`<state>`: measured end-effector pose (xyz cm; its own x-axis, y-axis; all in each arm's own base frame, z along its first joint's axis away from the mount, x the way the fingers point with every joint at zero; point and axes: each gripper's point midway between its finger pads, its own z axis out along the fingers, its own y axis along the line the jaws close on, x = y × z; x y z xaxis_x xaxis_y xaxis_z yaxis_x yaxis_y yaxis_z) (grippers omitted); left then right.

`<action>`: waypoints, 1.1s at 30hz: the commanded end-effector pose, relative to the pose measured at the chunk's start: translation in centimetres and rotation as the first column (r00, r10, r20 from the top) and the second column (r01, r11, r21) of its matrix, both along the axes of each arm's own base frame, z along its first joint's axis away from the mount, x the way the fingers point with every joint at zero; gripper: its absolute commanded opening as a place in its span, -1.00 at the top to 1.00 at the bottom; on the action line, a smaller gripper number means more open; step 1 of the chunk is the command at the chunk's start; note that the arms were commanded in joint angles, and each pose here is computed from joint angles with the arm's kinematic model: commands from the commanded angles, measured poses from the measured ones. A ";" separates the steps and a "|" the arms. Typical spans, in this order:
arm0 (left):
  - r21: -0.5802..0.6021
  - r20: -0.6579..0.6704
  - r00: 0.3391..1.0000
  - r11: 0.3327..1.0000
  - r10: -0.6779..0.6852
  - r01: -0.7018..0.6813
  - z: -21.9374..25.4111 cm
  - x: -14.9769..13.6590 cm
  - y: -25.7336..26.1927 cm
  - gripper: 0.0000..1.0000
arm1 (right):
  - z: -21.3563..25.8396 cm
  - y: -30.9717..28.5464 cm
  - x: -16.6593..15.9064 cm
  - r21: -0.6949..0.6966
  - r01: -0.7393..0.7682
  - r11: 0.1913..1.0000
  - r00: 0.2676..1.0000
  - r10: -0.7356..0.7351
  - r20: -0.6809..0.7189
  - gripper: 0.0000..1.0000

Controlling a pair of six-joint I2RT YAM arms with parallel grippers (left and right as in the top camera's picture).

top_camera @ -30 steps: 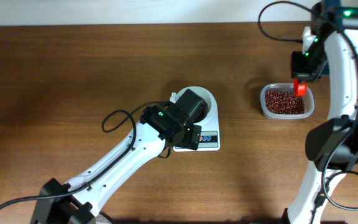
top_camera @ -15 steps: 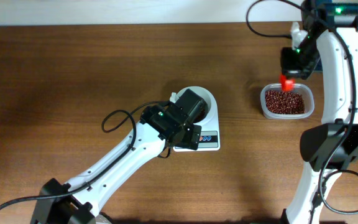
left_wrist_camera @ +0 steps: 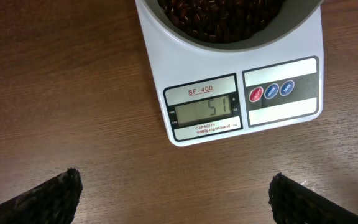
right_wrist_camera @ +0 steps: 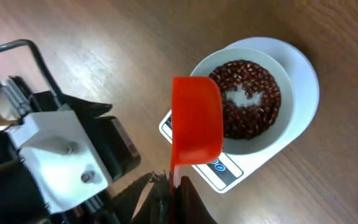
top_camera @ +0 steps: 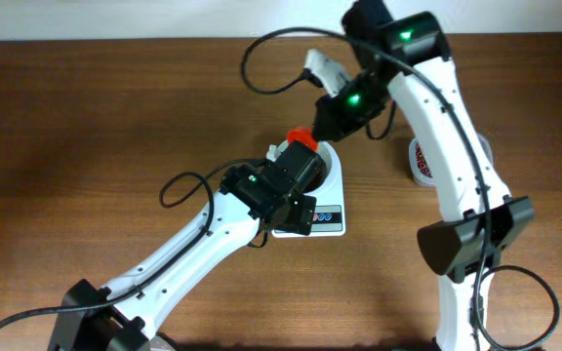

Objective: Scoop item into bowl and weigh 50g on scale
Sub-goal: 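Carry the filled scoop over the bowl and tip it with the right gripper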

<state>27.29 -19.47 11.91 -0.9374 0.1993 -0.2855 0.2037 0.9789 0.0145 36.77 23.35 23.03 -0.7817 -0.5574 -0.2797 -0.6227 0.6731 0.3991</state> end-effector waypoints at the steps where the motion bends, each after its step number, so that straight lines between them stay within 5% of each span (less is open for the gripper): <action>1: 0.006 0.007 1.000 1.000 0.004 -0.004 0.0 0.0 0.1 -0.98 | -1.1 0.1 -0.1 -0.081 0.008 0.997 1.000 -0.007 0.018 0.92; 14: 0.006 0.007 1.000 1.000 0.004 -0.004 0.0 0.0 0.1 -0.98 | -9.4 -0.9 2.3 -0.218 0.020 0.976 0.999 -0.010 0.044 0.92; 33: 0.006 0.007 1.000 1.000 0.005 -0.005 0.0 0.0 0.1 -0.98 | -10.7 0.5 0.7 -0.132 -0.008 0.991 0.999 0.002 -0.044 0.92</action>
